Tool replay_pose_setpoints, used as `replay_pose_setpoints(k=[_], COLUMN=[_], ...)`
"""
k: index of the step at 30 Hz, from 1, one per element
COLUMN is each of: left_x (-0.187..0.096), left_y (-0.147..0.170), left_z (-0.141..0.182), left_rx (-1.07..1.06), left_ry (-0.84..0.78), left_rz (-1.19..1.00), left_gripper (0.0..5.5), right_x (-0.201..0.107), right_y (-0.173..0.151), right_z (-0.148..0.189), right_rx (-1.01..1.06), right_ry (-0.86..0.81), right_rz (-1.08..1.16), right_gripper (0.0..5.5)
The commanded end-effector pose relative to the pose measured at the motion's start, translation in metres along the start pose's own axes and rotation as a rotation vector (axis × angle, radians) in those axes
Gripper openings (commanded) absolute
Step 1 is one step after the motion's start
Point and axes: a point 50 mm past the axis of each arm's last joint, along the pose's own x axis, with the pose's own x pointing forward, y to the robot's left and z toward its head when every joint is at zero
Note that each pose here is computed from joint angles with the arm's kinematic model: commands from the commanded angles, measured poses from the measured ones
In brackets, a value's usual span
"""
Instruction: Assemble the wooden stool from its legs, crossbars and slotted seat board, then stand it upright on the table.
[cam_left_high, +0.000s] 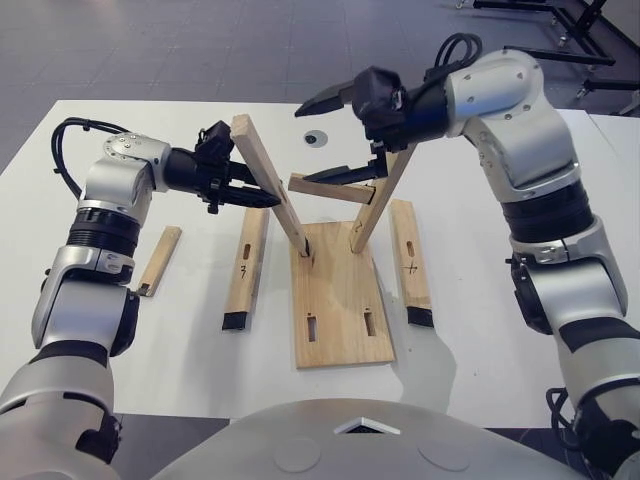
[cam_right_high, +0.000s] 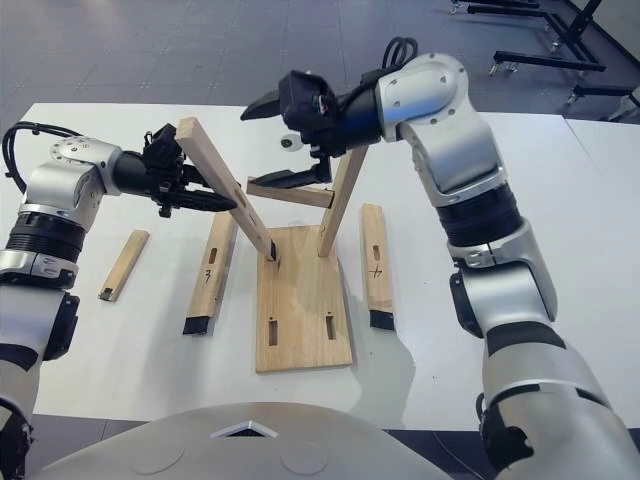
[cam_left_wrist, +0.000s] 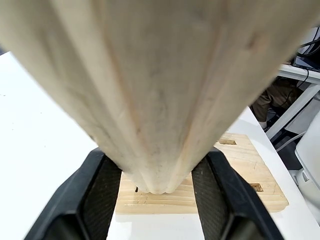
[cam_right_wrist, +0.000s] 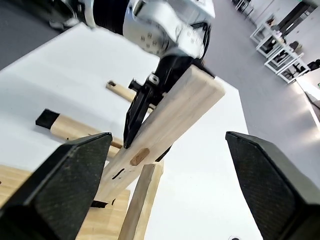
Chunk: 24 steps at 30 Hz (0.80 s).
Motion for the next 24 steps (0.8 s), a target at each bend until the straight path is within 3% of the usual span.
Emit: replay_pose_setpoints(k=[1,10,17,21,24], left_x=[0.016,0.019,0.017,0.015,0.015], left_y=[0.0,0.003,0.002,0.002,0.001], left_z=[-0.033,-0.035,-0.034,-0.035,-0.036], left_rx=[-0.101,-0.106,-0.105,-0.112,-0.116], left_ry=[0.146,0.168,0.165,0.167,0.168], left_rz=[-0.008,-0.018,-0.02,-0.015,-0.018], left_gripper=[2.03,2.03,2.03,2.03,2.03], right_x=[0.007,0.012,-0.009,0.017,0.035], right_y=[0.006,0.015,-0.009,0.009,0.03], right_z=[-0.01,-0.017,0.002,-0.01,-0.018], right_rx=[-0.034,-0.023,0.102,-0.07,-0.156], right_ry=[0.076,0.074,-0.157,0.012,0.094], right_rz=[0.044,-0.002,-0.457,-0.602,-0.588], right_gripper=[4.19,4.19,4.19,4.19,4.19])
